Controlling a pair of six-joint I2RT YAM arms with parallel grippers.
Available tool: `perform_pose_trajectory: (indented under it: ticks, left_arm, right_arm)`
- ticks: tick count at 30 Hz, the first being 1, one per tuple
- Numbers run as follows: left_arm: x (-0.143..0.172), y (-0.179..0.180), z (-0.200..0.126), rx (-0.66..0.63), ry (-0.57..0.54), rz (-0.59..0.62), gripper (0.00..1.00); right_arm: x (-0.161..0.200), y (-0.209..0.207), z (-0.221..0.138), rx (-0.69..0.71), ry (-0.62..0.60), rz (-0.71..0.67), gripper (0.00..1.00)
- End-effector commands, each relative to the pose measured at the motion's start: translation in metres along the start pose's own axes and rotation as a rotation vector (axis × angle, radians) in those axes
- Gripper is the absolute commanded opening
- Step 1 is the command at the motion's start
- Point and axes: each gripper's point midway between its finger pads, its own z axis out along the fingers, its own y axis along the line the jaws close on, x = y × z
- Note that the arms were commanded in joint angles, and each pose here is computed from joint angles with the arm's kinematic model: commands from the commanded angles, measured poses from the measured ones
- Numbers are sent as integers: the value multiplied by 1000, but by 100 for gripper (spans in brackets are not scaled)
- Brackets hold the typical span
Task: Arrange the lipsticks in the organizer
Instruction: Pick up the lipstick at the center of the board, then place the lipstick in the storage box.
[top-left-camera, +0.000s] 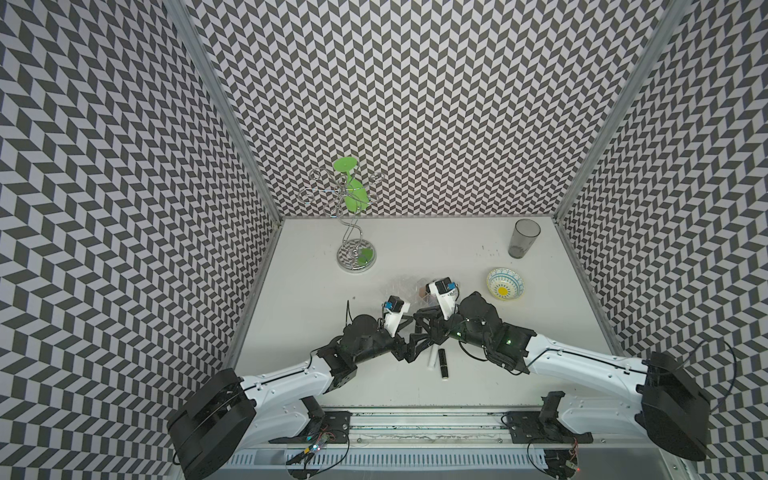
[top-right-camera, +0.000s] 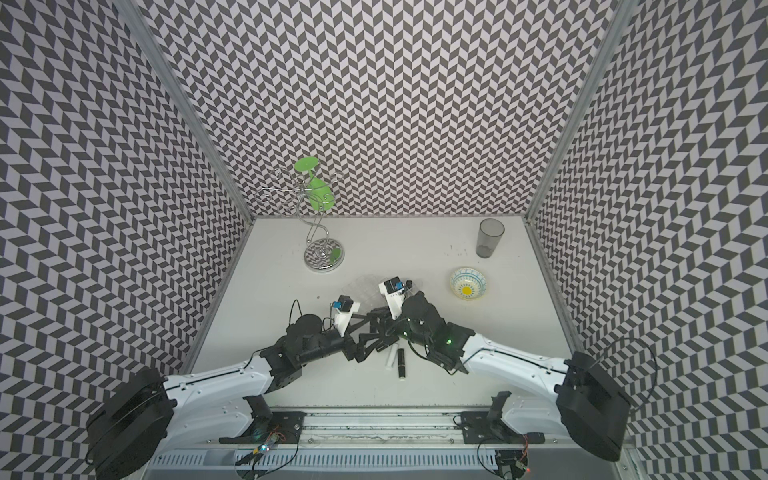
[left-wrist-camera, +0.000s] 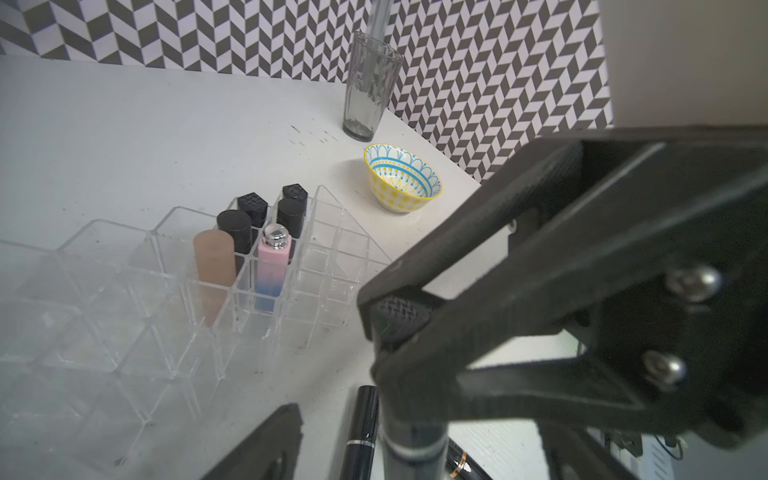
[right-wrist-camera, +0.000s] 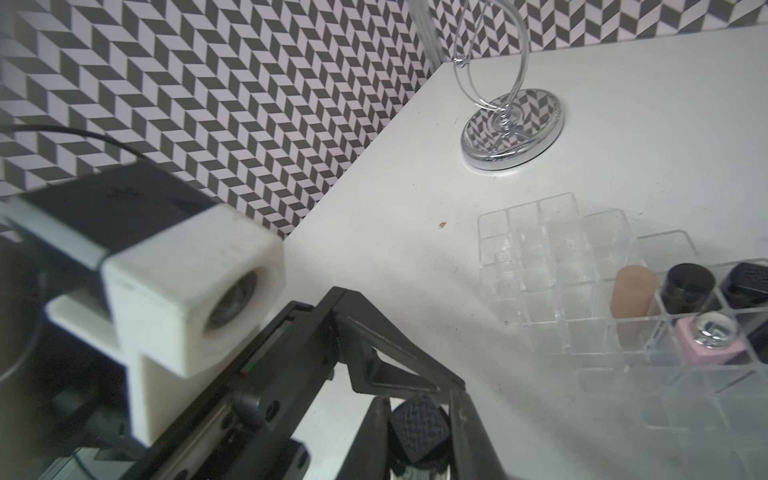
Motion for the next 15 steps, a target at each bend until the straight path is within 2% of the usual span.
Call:
perform_pose_trajectory:
  ticks: [1,6,11,15]
  left_arm:
    - [-15,8,-9,-62,-67,-26,100]
    - [-19,24,-19,-123,-116,-108,100]
    - [-11,24,-17,-101,-106,-128,100]
    - [-8,24,-13,-92,-98,-130,100]
  right_arm:
    - [-24,-26,-5,177,-116,-45,17]
    - [-40,-71,-12,394,-221,-89,15]
    - [-57,-101,-17,459,-268,-83,15]
    - [-63,-125,-8,471,-239,-66,15]
